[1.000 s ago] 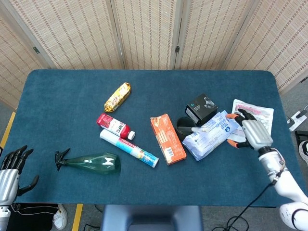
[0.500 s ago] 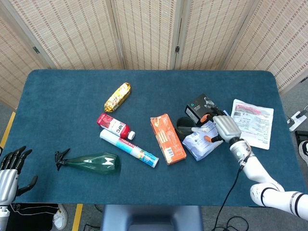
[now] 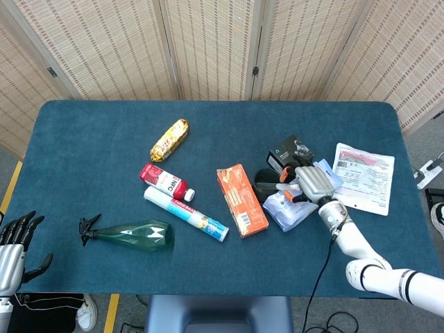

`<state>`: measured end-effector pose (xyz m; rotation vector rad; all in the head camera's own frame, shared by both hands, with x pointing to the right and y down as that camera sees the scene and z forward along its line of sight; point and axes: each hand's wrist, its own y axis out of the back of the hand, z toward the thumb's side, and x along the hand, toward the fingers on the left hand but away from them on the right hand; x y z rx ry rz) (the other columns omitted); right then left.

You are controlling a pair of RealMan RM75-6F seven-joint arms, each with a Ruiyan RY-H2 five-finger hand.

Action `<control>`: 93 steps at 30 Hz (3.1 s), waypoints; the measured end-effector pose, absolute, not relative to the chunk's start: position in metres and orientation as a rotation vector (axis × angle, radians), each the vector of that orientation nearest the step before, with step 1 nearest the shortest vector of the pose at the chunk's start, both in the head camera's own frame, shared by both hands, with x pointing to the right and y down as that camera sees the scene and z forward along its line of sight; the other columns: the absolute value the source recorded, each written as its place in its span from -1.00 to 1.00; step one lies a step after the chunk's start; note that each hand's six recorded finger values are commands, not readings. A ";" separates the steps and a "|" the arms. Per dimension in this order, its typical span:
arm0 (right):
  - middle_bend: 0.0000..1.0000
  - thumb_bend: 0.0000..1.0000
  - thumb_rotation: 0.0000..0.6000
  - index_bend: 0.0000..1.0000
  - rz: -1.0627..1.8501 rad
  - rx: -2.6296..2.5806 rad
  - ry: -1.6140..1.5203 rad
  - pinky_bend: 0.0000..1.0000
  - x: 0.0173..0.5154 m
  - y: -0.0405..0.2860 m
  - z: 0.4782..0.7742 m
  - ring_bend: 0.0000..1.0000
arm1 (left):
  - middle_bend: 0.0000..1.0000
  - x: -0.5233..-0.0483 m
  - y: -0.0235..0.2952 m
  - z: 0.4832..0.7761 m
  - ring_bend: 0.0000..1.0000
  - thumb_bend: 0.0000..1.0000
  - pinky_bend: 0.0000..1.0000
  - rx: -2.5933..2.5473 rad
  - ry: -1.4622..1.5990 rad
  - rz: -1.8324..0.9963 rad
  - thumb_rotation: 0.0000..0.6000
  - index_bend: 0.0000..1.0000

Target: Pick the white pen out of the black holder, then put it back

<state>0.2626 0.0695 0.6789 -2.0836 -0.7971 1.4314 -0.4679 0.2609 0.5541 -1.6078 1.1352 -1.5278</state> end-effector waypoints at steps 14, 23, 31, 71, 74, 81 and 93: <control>-0.43 -0.35 1.00 0.05 1.436 -2.062 -0.792 -0.78 0.260 0.067 0.680 -0.92 | -0.80 -0.471 0.262 0.556 -0.79 -0.27 -0.77 -1.607 1.139 -1.539 1.00 -0.69; -0.31 -0.30 1.00 0.19 1.360 -2.080 -0.916 -0.78 0.262 0.061 0.663 -0.85 | -0.80 -0.471 0.261 0.556 -0.79 -0.27 -0.77 -1.609 1.141 -1.533 1.00 -0.69; -0.28 -0.30 1.00 0.21 1.187 -2.242 -1.219 -0.80 0.276 0.059 0.632 -0.85 | -0.80 -0.466 0.259 0.556 -0.79 -0.27 -0.77 -1.620 1.136 -1.517 1.00 -0.69; -0.24 -0.29 1.00 0.21 0.849 -2.494 -1.674 -0.81 0.328 0.071 0.563 -0.80 | -0.80 -0.458 0.255 0.554 -0.79 -0.27 -0.77 -1.632 1.133 -1.489 1.00 -0.69; -0.24 -0.29 1.00 0.21 0.780 -2.614 -1.771 -0.81 0.331 0.074 0.560 -0.80 | -0.80 -0.457 0.255 0.554 -0.79 -0.27 -0.77 -1.634 1.131 -1.486 1.00 -0.69; -0.24 -0.29 1.00 0.21 0.747 -2.613 -1.829 -0.81 0.341 0.074 0.562 -0.80 | -0.80 -0.457 0.254 0.555 -0.79 -0.27 -0.77 -1.635 1.128 -1.485 1.00 -0.69; -0.24 -0.29 1.00 0.21 1.070 -2.044 -1.367 -0.81 0.348 0.072 0.567 -0.79 | -0.80 -0.456 0.254 0.557 -0.79 -0.27 -0.77 -1.638 1.125 -1.487 1.00 -0.69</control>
